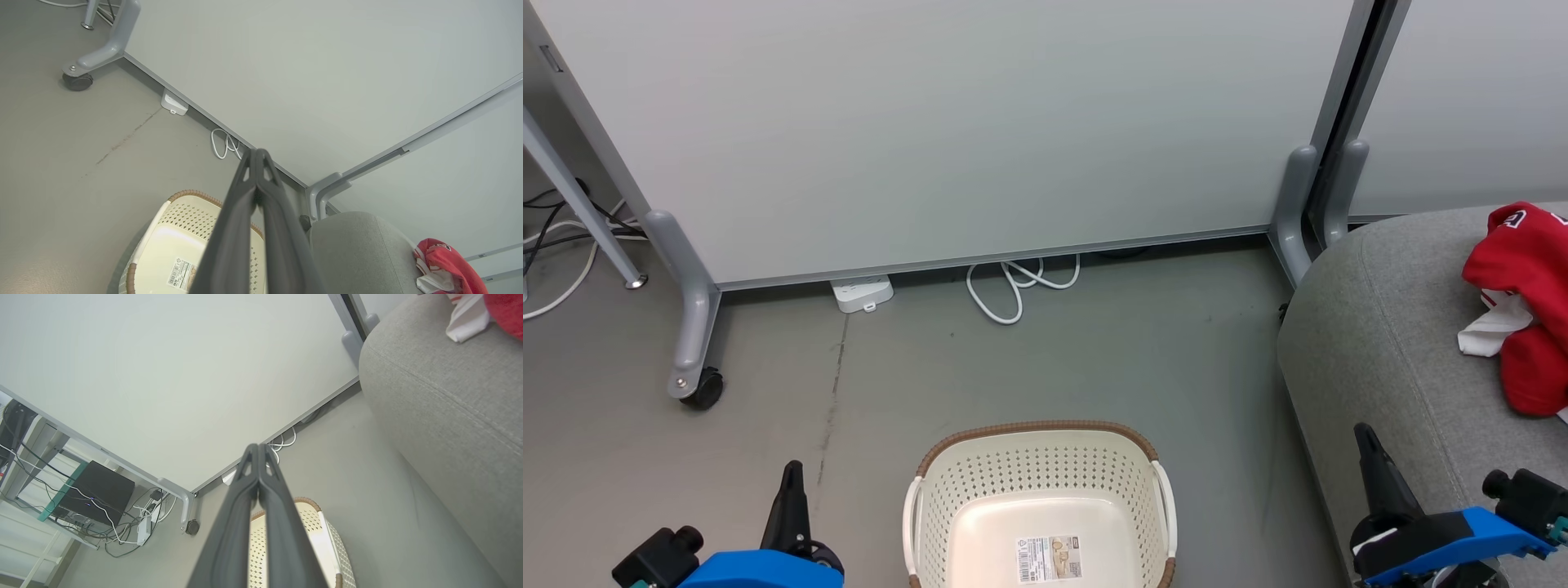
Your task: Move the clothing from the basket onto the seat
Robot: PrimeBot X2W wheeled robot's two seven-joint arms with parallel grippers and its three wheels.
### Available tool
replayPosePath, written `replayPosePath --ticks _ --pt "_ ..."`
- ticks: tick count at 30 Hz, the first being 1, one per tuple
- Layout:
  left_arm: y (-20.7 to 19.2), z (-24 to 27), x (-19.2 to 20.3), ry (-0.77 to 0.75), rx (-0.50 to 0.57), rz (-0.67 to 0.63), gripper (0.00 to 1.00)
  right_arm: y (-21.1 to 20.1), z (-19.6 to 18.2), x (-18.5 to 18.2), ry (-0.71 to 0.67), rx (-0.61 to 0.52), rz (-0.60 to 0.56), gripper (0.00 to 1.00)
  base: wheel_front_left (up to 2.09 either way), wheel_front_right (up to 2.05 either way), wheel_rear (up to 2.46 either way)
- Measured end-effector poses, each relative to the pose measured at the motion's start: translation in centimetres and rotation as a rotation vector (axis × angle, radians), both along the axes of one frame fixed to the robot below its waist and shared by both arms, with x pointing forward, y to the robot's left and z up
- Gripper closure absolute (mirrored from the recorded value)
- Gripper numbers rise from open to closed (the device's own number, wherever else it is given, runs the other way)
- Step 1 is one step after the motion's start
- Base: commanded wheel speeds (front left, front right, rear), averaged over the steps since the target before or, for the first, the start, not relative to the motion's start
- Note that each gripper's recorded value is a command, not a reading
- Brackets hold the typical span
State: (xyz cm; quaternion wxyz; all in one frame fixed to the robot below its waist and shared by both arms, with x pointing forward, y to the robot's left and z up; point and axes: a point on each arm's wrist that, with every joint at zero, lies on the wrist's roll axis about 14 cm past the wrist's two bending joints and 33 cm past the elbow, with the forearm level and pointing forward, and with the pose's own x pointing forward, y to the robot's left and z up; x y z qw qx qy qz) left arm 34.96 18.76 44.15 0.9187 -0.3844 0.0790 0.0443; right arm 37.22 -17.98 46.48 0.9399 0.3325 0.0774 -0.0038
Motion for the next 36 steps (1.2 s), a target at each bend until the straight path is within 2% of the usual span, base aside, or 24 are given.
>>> replayPosePath --ticks 22,36 --pt "0.6 1.7 1.4 -0.037 -0.254 0.049 1.00 -0.6 1.0 0.6 -0.020 0.293 -0.054 1.00 0.00 0.00 0.00" --pt "0.9 2.5 1.8 -0.058 -0.376 0.065 1.00 -0.8 1.6 0.8 -0.034 0.436 -0.074 1.00 0.00 0.00 0.00"
